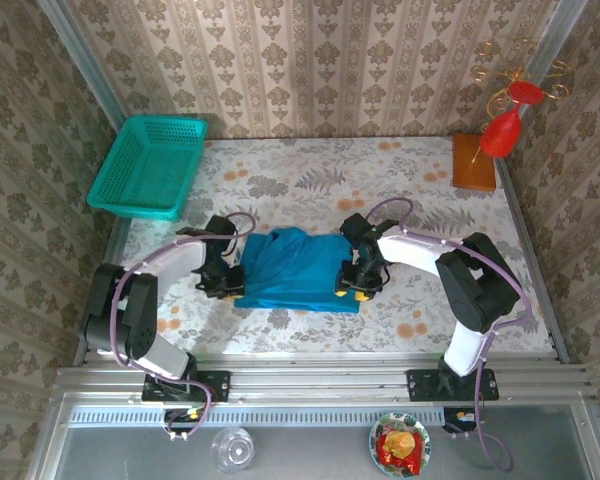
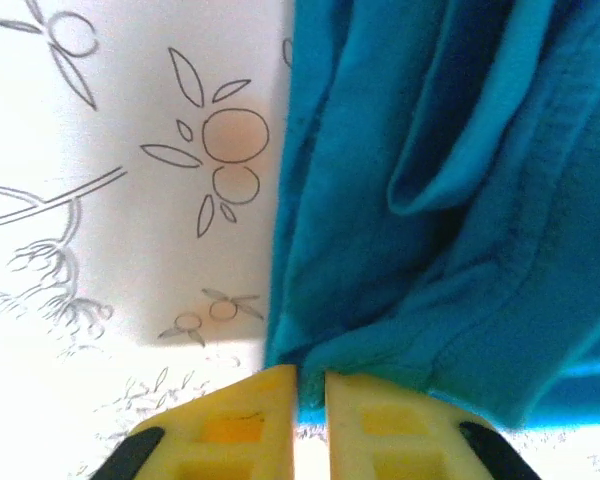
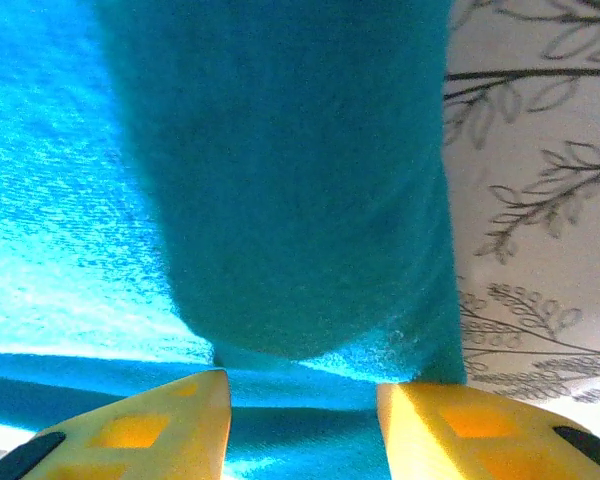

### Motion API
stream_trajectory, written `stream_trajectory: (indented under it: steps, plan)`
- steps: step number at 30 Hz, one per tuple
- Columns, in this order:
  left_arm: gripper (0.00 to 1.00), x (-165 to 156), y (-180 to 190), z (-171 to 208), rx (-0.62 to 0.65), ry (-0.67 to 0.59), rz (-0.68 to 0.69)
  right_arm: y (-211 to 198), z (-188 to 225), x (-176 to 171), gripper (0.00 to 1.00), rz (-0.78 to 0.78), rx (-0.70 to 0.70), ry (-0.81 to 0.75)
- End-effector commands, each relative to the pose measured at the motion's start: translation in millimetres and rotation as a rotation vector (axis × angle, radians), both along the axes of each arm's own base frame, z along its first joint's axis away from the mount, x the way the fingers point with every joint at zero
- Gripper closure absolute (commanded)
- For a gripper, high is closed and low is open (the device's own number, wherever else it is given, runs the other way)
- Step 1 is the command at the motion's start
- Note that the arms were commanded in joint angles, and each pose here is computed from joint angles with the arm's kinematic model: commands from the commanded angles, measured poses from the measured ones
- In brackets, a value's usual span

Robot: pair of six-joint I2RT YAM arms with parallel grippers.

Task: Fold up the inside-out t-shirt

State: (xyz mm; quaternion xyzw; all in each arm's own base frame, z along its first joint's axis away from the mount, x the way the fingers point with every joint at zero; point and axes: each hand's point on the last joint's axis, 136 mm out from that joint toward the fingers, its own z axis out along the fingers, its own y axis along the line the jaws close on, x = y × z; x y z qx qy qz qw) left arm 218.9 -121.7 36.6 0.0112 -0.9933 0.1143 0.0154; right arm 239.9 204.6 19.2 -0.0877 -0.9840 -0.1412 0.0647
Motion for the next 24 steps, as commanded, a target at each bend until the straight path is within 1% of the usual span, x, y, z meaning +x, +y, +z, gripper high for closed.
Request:
stream_trajectory:
  steps: [1,3,6,11,14,15,18,21,24]
  plan:
    - [0.75,19,-2,37,-0.010,-0.102,-0.004,-31,-7,-15,0.54,0.003,-0.137,0.040]
    - [0.68,33,-14,53,-0.058,-0.155,-0.042,-30,-6,-15,0.54,0.001,-0.130,0.037]
    - [0.62,52,-34,72,-0.117,-0.203,-0.112,-29,-5,-14,0.53,0.002,-0.126,0.035]
    - [0.53,80,-66,87,-0.116,-0.258,-0.240,-28,-3,-13,0.54,0.003,-0.119,0.031]
    - [0.48,97,-78,88,-0.102,-0.270,-0.297,-27,-2,-13,0.54,0.004,-0.117,0.030]
    - [0.47,97,-91,88,-0.106,-0.270,-0.343,-26,-2,-13,0.53,0.004,-0.115,0.027]
    - [0.43,105,-103,85,-0.115,-0.255,-0.396,-25,-1,-12,0.53,0.001,-0.109,0.024]
    - [0.42,110,-116,78,-0.168,-0.248,-0.434,-24,0,-11,0.53,0.005,-0.110,0.024]
    - [0.43,110,-121,68,-0.182,-0.227,-0.460,-26,-1,-13,0.53,0.008,-0.116,0.026]
